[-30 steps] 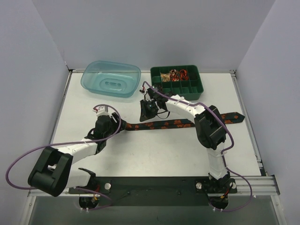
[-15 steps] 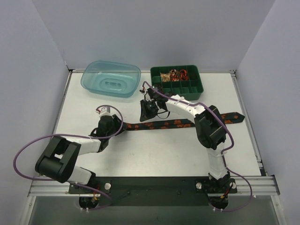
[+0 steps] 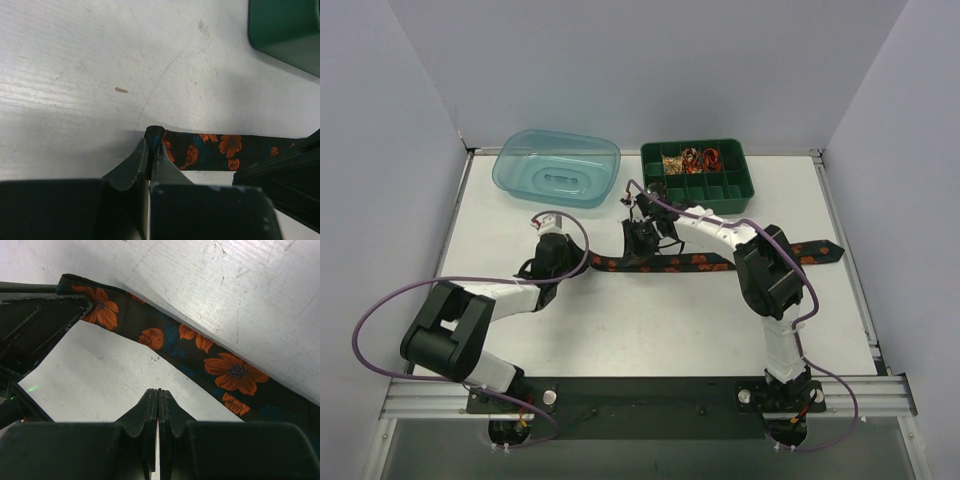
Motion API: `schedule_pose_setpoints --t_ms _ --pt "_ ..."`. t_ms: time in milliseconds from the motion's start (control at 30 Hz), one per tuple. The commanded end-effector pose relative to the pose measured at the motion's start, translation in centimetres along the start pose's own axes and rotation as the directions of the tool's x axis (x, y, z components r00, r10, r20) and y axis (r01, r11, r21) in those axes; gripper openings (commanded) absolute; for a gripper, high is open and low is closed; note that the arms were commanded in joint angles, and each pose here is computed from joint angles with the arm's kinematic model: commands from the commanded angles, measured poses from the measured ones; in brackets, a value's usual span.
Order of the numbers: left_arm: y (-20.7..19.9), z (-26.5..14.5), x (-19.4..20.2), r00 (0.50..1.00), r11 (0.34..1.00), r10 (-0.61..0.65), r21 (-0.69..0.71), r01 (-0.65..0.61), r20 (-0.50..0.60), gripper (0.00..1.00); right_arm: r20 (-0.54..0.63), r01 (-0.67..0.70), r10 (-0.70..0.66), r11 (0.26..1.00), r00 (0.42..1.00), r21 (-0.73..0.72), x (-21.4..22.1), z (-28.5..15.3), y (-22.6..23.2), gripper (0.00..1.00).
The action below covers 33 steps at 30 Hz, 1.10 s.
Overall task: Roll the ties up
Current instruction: Roll the tie at the center of the board.
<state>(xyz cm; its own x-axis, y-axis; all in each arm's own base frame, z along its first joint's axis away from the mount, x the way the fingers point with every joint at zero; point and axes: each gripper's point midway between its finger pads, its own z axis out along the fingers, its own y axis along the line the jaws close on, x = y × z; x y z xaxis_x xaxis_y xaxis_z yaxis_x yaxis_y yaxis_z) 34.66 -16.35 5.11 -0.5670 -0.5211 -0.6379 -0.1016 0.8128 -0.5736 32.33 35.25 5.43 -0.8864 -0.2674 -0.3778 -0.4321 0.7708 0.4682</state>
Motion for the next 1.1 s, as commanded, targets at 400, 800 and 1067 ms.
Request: schedule_pose_setpoints --t_ms 400,800,1067 --pt "0.2 0.2 -1.2 0.954 0.922 0.291 -0.246 -0.301 -0.077 0.0 0.13 0.007 -0.009 1.0 0.992 0.013 -1.1 -5.8 -0.8 0.04" --pt "-0.5 0.3 -2.2 0.892 0.802 0.437 -0.4 -0.444 -0.115 0.0 0.169 -0.016 0.01 0.999 0.986 0.033 -0.8 -7.4 -2.9 0.23" --pt "-0.4 0.3 -2.4 0.835 0.698 0.525 -0.479 -0.532 -0.163 0.0 0.198 -0.037 0.029 0.999 0.98 0.038 -0.6 -8.4 -4.0 0.46"
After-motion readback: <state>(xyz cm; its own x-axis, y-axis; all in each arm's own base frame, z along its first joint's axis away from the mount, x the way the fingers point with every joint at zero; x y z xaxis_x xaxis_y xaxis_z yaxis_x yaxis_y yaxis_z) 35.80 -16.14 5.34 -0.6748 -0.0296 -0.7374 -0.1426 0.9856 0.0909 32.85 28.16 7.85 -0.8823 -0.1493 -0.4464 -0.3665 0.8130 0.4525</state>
